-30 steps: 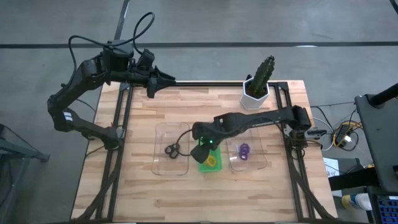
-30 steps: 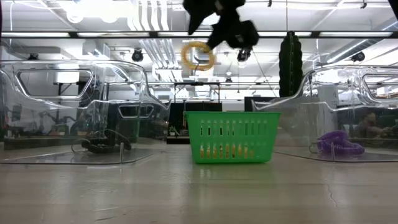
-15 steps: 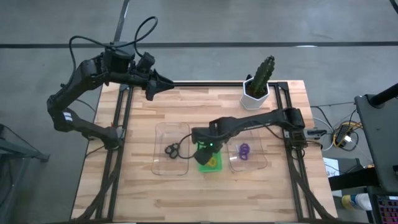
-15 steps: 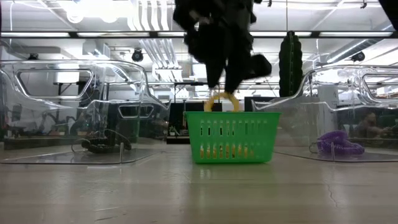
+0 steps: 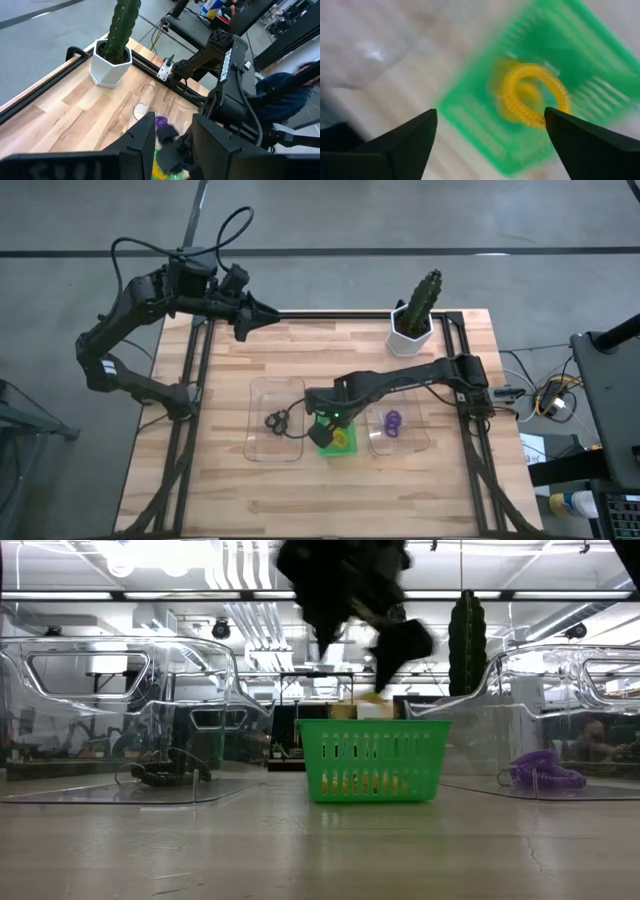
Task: Sort spring keychains
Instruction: Put the yellow spring keychain into the green bin, then return to Home Position
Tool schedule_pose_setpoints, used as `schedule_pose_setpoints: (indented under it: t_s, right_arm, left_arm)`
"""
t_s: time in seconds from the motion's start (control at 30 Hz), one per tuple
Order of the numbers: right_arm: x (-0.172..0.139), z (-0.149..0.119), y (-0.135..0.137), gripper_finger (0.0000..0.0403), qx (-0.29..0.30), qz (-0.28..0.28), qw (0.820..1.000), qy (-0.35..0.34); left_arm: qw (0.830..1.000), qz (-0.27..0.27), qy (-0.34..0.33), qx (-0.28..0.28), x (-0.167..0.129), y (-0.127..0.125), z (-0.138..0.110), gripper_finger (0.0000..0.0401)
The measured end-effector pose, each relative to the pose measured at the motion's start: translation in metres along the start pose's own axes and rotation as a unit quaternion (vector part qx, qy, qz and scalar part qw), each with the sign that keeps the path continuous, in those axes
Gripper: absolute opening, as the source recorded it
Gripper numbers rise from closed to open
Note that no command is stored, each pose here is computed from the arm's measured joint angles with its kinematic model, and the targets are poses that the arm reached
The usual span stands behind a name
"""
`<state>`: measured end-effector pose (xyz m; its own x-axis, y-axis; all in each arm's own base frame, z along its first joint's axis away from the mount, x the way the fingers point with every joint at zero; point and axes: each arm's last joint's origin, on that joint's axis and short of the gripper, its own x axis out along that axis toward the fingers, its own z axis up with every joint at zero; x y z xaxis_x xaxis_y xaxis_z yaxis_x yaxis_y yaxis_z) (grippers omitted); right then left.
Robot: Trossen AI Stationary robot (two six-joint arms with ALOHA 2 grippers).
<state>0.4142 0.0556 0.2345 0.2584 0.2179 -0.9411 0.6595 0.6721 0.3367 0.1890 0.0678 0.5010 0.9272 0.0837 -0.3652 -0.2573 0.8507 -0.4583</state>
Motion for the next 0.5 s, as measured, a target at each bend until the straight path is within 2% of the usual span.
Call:
schedule_pose_setpoints:
  t_s: [0.07, 0.13, 0.2, 0.27, 0.3, 0.37, 0.43, 0.5]
  right_arm:
    - [0.001, -0.006, -0.005, 0.0365, 0.012, -0.048, 0.999, -0.006]
    - [0.000, -0.006, 0.000, 0.0365, -0.010, -0.047, 0.998, -0.036]
    - [-0.004, -0.008, -0.005, 0.0366, 0.037, -0.082, 0.994, -0.056]
    - [-0.009, 0.000, 0.013, 0.0366, -0.007, 0.022, 0.997, -0.071]
    - [-0.008, 0.000, 0.014, 0.0366, -0.010, 0.020, 0.997, -0.074]
    - [-0.004, -0.006, 0.004, 0.0365, 0.013, -0.036, 0.998, -0.059]
    - [0.000, -0.003, 0.009, 0.0365, 0.005, -0.016, 0.998, -0.068]
    - [0.003, -0.004, 0.004, 0.0364, 0.010, -0.036, 0.998, -0.054]
  left_arm:
    - [1.000, 0.000, 0.000, 0.000, 0.001, 0.000, 0.000, 0.0122]
    - [1.000, 0.000, 0.001, -0.005, 0.001, 0.000, 0.000, 0.0122]
    - [1.000, 0.000, 0.002, -0.008, 0.001, 0.000, 0.000, 0.0122]
    - [1.000, 0.000, 0.003, -0.009, 0.001, 0.000, 0.000, 0.0122]
    - [1.000, 0.000, 0.003, -0.009, 0.001, 0.000, 0.000, 0.0122]
    - [1.000, 0.001, 0.003, -0.009, 0.001, 0.000, 0.000, 0.0122]
    - [1.000, 0.001, 0.005, -0.012, 0.001, 0.000, -0.001, 0.0122]
    - [1.000, 0.000, 0.003, -0.014, 0.001, 0.000, 0.000, 0.0122]
